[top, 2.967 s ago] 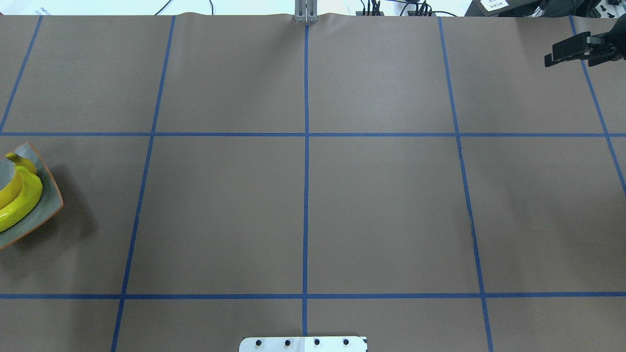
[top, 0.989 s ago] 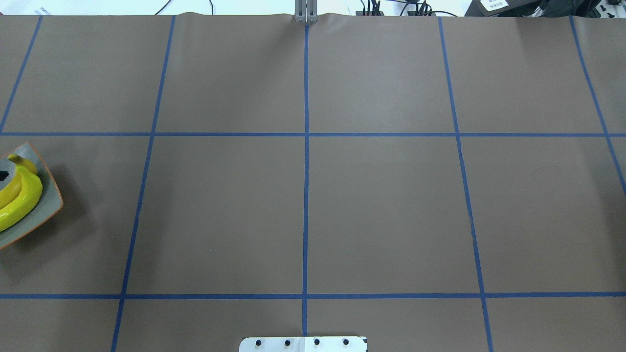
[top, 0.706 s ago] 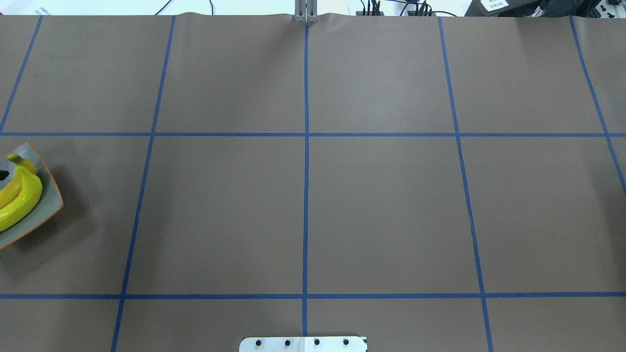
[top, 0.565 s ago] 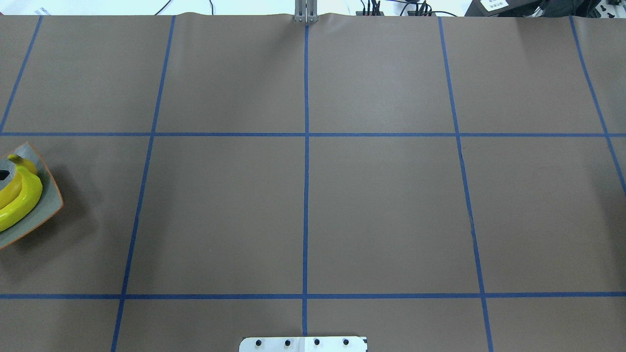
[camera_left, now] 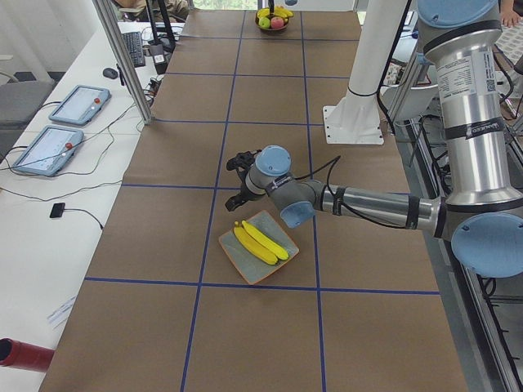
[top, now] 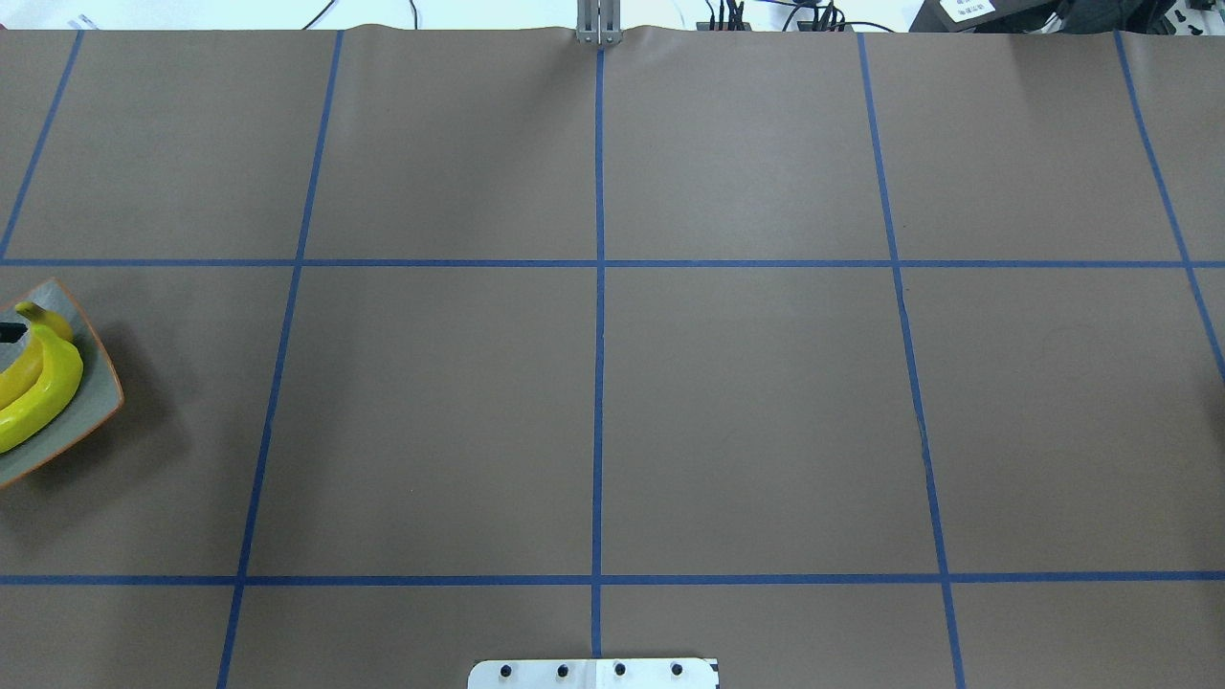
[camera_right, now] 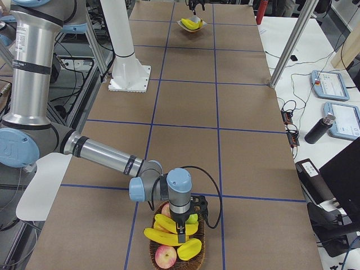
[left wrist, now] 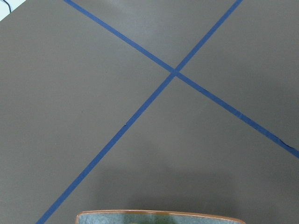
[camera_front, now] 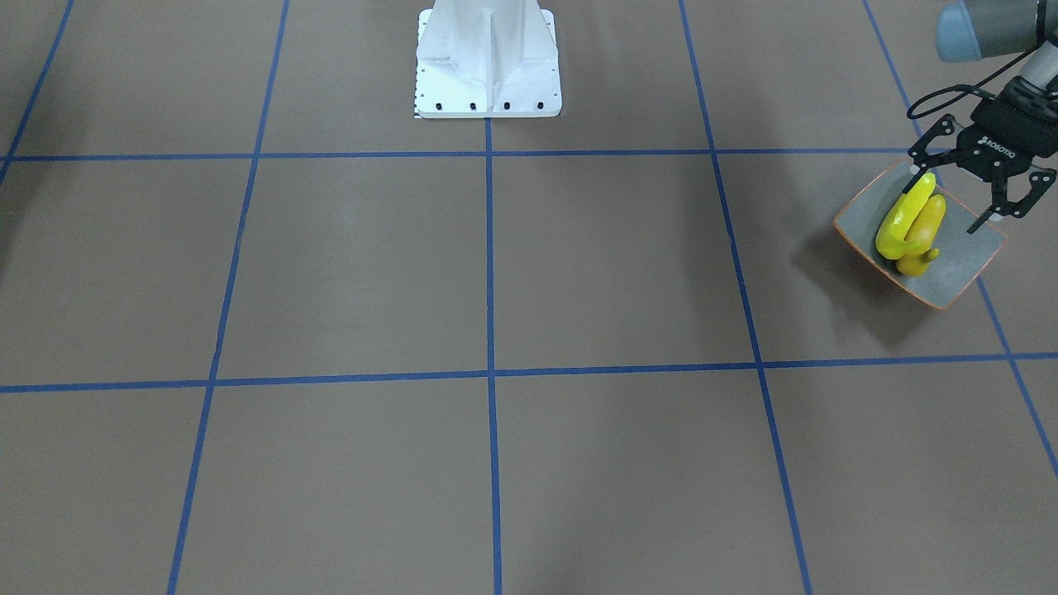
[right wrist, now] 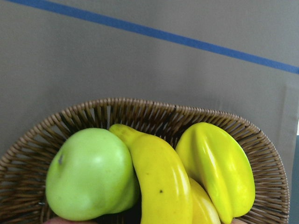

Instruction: Transfer all bananas from basket to plate

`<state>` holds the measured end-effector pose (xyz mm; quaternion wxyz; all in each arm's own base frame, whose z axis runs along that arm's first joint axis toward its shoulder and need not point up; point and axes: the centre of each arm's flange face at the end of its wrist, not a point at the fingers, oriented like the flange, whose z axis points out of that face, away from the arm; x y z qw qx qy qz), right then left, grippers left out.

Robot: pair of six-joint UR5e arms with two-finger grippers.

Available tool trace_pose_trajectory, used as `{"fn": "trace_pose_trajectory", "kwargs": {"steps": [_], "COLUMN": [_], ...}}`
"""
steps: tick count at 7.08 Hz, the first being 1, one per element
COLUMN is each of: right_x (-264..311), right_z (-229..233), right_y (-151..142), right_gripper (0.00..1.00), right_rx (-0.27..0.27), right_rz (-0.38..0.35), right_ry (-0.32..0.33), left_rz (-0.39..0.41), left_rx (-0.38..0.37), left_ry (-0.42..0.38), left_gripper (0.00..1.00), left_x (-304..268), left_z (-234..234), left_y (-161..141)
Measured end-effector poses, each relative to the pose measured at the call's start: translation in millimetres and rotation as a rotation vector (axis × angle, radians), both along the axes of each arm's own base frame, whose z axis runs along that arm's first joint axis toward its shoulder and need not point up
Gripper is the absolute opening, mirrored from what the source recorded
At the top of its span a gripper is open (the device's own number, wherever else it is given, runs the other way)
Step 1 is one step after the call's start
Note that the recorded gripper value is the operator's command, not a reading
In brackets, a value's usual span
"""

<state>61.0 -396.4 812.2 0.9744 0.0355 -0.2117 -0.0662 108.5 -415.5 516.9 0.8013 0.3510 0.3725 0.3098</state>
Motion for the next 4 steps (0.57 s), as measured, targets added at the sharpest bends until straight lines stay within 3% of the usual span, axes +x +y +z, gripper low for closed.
{"fn": "trace_pose_trajectory", "kwargs": {"steps": [1, 4], "right_x": [-1, -15], "right_z": [6, 0], "right_y": [2, -9], "right_gripper": [0.26, 0.33], "right_rx": [0.007, 0.039], "right_rz": [-0.010, -0.057], "right_ry": [0.018, 0.035], "left_rz": [0.000, -0.008], "left_rx": [0.001, 0.002], "left_ry": [0.000, -0.009], "left_gripper": [0.99, 0.99], "left_x": [0, 0], "left_z": [0, 2], "left_y": [0, -2]}}
